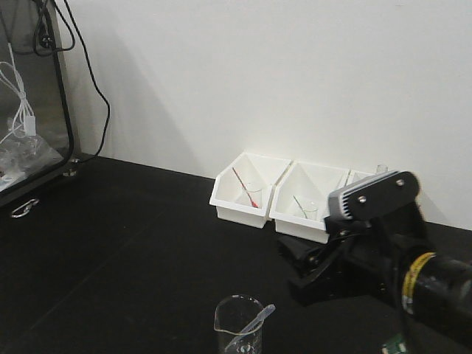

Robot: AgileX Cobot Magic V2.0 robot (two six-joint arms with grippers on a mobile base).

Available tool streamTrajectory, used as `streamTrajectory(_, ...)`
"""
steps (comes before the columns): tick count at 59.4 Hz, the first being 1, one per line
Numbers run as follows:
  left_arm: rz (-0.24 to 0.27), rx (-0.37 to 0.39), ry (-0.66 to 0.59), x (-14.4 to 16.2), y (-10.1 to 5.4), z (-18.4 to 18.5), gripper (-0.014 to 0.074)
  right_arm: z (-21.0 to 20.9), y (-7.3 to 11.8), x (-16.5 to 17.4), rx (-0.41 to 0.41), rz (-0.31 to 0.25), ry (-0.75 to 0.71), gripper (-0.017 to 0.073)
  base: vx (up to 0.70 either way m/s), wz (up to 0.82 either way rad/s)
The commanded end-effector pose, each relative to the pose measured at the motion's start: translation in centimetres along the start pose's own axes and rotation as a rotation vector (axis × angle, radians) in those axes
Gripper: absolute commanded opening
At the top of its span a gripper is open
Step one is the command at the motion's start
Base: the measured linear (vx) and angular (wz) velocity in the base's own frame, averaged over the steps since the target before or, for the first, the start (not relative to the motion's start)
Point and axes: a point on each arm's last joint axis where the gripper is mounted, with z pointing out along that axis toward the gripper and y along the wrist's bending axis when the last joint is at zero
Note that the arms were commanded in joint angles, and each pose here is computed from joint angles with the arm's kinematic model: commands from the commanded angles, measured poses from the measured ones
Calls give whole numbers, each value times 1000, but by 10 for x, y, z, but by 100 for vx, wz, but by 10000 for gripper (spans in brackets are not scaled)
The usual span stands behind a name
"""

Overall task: Grab transparent chemical and place on left bench
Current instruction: 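Open the right gripper and withdraw it from the beaker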

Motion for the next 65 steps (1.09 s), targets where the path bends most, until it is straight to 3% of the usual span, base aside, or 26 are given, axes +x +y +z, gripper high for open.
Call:
streamTrajectory(1, -9, -2, -81, -3, 0, -1, -3, -25, -8, -18, 61, 10, -29, 487, 0, 0)
streamTrajectory(9, -9, -2, -81, -3, 0, -1, -3, -43, -15, -20, 127, 18, 4, 468, 0, 0)
streamTrajectory(22, -9, -2, -81, -3, 0, -1, -3, -47, -16, -20, 140, 21, 11, 452, 0, 0)
streamTrajectory(29, -9, -2, -81, -3, 0, -1, -3, -50, -17, -22, 153, -30, 1, 438, 0, 0)
streamTrajectory(36, -9, -2, -81, -3, 0, -1, -3, -72, -21, -17, 161, 0, -41, 407, 0, 0)
streamTrajectory(43, -9, -2, -81, -3, 0, -1, -3, -104, -34, 9, 205, 131, -127, 333, 0, 0)
streamTrajectory(47, -9, -2, -81, -3, 0, -1, -3, -125, -41, 27, 266, 171, -185, 269, 0, 0)
streamTrajectory(56, -9, -2, -81, -3, 0, -1, -3, -161, -43, 72, 413, 205, -245, 78, 0, 0)
streamTrajectory(61, -9, -2, -81, -3, 0, -1, -3, -169, -38, 101, 451, 235, -242, -14, 0, 0)
streamTrajectory(65, -9, -2, -81, -3, 0, -1, -3, -172, -32, 127, 461, 183, -222, -10, 0, 0)
